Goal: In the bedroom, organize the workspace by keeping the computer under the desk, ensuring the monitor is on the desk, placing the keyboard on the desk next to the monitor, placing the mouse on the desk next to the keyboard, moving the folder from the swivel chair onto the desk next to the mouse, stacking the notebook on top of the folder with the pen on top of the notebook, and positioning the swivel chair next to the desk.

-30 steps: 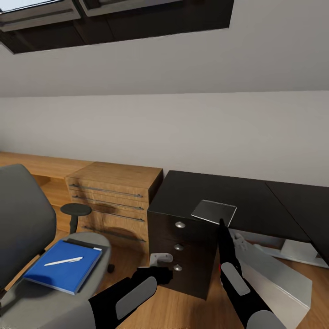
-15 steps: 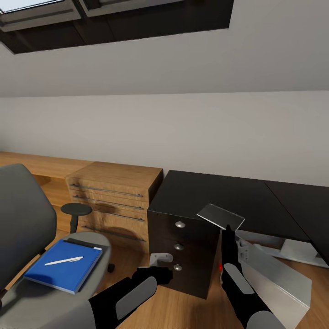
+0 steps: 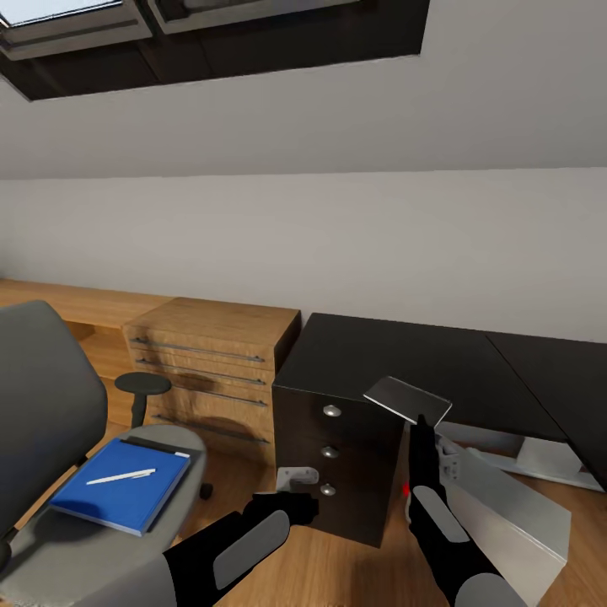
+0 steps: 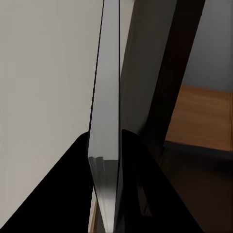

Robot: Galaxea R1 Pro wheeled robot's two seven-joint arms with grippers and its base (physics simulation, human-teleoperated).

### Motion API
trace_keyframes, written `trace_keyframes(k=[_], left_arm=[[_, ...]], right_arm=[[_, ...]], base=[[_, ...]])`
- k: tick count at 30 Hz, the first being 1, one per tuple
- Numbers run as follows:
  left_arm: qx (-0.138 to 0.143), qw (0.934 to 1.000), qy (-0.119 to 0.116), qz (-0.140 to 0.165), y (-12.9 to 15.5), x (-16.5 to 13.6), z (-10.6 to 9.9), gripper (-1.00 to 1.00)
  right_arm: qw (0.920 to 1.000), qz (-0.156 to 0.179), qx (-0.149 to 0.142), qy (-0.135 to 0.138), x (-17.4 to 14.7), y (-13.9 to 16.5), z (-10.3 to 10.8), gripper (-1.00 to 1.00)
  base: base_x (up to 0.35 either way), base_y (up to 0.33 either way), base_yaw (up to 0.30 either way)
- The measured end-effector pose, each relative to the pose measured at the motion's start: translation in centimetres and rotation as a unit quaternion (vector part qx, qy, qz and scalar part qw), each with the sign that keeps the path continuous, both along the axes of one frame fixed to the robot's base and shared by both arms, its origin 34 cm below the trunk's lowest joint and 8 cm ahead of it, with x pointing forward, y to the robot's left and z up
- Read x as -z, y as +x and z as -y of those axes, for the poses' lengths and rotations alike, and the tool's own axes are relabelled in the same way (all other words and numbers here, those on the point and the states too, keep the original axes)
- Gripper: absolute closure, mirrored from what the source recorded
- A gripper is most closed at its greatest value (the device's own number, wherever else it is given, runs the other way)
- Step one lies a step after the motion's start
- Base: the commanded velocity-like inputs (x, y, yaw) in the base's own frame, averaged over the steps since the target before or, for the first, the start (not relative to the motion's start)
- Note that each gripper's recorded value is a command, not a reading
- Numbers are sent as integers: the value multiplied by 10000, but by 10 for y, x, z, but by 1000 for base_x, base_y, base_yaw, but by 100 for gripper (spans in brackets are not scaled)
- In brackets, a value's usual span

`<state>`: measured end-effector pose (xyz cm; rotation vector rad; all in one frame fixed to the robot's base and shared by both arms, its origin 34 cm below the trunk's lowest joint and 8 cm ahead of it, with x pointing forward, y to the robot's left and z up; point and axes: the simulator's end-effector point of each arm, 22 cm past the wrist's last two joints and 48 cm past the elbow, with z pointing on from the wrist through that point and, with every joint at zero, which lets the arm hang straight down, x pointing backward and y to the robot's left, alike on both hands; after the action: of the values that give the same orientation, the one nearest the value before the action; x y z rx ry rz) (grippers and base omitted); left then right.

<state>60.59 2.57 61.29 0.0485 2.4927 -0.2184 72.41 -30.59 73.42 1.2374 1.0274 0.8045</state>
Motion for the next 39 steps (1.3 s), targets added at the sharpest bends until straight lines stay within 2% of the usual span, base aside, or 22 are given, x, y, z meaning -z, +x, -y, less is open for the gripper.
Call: trace_keyframes(k=[25, 39], left_arm=[[-1, 10000, -1, 1, 0, 0, 0, -100], [-7, 10000, -9, -4, 0, 0, 0, -100]], right_arm=[[10000, -22, -1, -3, -1, 0, 0, 100], [10000, -34, 3, 4, -1, 1, 0, 100]], base=[[-12, 0, 0], [62, 0, 0]])
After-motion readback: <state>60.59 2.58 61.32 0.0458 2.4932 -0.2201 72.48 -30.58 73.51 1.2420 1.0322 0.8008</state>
